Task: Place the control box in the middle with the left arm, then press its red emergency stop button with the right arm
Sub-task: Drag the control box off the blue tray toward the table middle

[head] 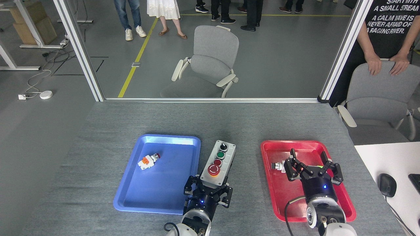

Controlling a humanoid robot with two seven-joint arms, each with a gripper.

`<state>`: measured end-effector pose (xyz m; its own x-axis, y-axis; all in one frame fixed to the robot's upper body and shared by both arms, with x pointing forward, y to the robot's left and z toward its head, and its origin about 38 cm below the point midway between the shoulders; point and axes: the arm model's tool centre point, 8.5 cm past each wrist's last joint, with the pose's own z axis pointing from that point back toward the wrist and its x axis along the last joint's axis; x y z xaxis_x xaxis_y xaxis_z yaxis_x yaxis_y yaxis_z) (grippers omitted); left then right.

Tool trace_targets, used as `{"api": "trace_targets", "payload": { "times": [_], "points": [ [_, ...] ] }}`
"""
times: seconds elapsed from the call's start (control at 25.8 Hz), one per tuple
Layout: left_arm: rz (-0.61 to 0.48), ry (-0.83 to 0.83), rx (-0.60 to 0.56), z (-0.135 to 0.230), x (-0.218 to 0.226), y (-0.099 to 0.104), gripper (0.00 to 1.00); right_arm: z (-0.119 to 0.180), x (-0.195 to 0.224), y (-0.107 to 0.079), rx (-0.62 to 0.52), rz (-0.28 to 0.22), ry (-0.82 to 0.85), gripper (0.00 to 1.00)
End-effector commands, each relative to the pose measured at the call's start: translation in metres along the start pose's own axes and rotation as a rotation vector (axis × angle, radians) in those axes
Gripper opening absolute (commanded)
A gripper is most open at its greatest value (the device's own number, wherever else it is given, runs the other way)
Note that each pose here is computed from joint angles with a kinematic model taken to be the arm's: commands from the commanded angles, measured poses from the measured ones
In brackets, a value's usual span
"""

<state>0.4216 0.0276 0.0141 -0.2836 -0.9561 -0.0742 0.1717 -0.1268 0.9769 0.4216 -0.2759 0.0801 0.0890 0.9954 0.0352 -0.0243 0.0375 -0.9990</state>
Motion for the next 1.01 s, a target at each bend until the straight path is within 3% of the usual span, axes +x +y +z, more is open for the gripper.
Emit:
{"api": "trace_targets", "payload": {
  "times": [0.0, 0.23, 0.54, 0.62, 0.7, 0.97],
  "points": [
    [-0.098, -0.026, -0.052, -0.012, 0.000, -0.011, 0.00, 0.000, 0.000, 0.001, 0.006, 0.000, 0.000, 0.98],
    [-0.164, -0.083, -0.130, -0.016, 0.006, -0.022, 0.00, 0.000, 0.000, 0.001, 0.005, 0.000, 0.001, 0.98],
    [-0.212, -0.112, -0.150, -0.012, 0.013, -0.031, 0.03, 0.000, 0.000, 0.001, 0.005, 0.000, 0.001, 0.98],
    [-0.216, -0.106, -0.149, -0.012, 0.013, -0.031, 0.38, 0.000, -0.001, 0.001, 0.005, 0.003, 0.001, 0.98],
    [-0.223, -0.108, -0.157, -0.011, 0.014, -0.032, 0.61, 0.000, 0.000, 0.000, 0.004, 0.002, 0.000, 0.98],
    [-0.221, -0.091, -0.146, -0.010, 0.015, -0.030, 0.92, 0.000, 0.001, 0.001, 0.004, -0.001, -0.001, 0.98]
  ]
}}
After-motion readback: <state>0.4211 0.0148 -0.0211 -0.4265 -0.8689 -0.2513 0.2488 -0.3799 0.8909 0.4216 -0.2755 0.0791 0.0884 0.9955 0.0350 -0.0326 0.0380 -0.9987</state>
